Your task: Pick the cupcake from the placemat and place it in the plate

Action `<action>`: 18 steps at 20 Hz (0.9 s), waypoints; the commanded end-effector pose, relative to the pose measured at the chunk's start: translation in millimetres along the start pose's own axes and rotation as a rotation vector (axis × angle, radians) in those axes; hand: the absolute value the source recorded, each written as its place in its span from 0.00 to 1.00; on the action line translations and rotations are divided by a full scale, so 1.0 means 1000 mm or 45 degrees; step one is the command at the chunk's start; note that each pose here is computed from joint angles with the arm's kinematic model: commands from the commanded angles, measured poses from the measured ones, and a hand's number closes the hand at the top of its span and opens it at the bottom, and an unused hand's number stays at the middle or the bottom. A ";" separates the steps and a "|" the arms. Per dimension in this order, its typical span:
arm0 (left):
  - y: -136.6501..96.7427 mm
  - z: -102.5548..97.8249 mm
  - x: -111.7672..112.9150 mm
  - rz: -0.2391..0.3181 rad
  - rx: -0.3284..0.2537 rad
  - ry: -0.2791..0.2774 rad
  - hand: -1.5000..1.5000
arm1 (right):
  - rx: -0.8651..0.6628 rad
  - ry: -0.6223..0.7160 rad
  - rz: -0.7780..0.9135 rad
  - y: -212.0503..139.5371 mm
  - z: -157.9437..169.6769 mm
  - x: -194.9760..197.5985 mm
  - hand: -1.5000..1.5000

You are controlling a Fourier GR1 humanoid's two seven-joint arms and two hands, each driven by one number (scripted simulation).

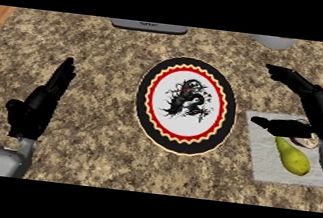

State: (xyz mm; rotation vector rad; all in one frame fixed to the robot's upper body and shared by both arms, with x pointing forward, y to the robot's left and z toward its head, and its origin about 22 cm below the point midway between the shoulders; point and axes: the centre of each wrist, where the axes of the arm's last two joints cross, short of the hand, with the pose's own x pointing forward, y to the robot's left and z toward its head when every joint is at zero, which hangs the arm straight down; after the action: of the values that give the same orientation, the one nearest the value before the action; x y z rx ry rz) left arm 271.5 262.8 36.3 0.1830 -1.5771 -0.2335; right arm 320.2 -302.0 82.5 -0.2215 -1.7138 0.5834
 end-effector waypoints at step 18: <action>-0.014 -0.023 -0.003 -0.033 0.048 0.026 0.50 | 0.072 0.289 0.682 -0.104 0.077 -0.003 0.00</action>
State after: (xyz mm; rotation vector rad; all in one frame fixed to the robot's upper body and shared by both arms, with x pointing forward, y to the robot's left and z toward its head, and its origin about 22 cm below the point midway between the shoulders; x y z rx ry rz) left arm 300.0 258.7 40.5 0.2292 -1.5570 -0.2121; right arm 270.0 -390.1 98.7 -0.5978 -1.6104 0.8336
